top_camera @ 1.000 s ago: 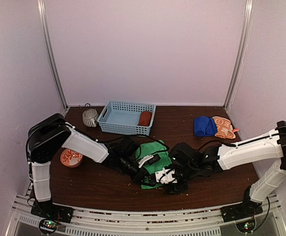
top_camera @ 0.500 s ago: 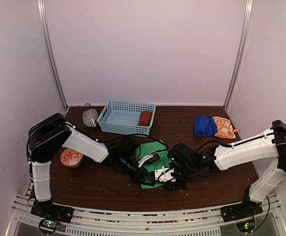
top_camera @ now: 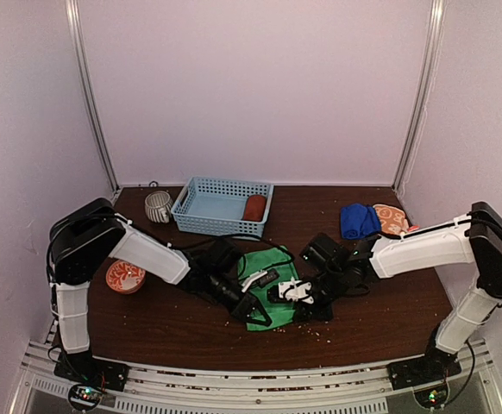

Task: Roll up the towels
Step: Roll the towel at the center of the board.

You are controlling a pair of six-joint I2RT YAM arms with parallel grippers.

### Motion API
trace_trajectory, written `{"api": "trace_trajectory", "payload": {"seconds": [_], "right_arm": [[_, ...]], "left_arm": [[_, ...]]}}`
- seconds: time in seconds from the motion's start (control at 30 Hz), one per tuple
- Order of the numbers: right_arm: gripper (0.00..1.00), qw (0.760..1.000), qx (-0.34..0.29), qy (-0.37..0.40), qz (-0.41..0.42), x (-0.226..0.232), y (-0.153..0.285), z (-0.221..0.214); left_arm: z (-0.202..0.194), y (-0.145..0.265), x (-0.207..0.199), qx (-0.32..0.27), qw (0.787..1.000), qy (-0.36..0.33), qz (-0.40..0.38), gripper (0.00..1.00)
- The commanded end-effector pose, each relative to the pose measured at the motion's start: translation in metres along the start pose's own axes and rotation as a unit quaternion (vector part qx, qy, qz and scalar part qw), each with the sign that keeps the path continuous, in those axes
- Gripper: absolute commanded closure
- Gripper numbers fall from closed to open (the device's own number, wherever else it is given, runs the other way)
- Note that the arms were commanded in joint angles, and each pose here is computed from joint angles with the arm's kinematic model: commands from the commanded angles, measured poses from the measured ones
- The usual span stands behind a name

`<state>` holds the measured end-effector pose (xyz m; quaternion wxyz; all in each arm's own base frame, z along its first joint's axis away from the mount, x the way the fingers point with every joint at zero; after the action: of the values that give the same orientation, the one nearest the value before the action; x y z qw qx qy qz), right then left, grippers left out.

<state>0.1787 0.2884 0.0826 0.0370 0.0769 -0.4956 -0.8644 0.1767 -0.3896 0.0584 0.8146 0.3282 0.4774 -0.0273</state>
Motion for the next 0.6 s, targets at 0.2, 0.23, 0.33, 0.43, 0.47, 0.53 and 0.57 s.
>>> {"api": "trace_trajectory", "payload": {"seconds": [0.2, 0.23, 0.33, 0.43, 0.47, 0.53, 0.57], "right_arm": [[0.97, 0.983, -0.017, -0.08, 0.167, 0.009, -0.003, -0.013], [0.98, 0.979, -0.016, -0.095, 0.179, 0.005, -0.003, -0.018], [0.99, 0.966, -0.009, -0.143, 0.217, -0.003, -0.008, -0.028], [0.99, 0.944, -0.013, -0.198, 0.262, -0.013, -0.014, -0.036], [1.0, 0.935, -0.013, -0.216, 0.282, -0.013, -0.015, -0.038], [1.0, 0.92, -0.005, -0.24, 0.308, -0.016, -0.022, -0.045], [1.0, 0.913, 0.0, -0.25, 0.322, -0.016, -0.026, -0.047]], "left_arm": [[-0.008, 0.012, 0.014, 0.016, 0.998, 0.065, 0.001, 1.0], [-0.009, 0.014, 0.017, 0.016, 0.997, 0.074, -0.001, 1.0], [-0.005, 0.02, 0.016, 0.016, 0.996, 0.089, -0.029, 1.0], [-0.001, 0.021, 0.021, 0.02, 0.994, 0.101, -0.031, 1.0], [-0.001, 0.021, 0.026, 0.023, 0.993, 0.11, -0.03, 1.0], [-0.003, 0.02, 0.035, 0.027, 0.992, 0.123, -0.019, 1.0], [-0.004, 0.02, 0.041, 0.027, 0.991, 0.132, -0.012, 1.0]]}}
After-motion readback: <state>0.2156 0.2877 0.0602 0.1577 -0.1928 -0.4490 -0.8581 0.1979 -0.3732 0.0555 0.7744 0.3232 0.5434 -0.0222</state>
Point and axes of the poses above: each gripper's point midway between its finger pads, its own y axis back along the fingers, its own x axis along the line the jaws close on, z = x × y, the point moved 5 cm from there along y, back along the fingers, and after that the axes turned 10 degrees about y, right-handed, at the moved point
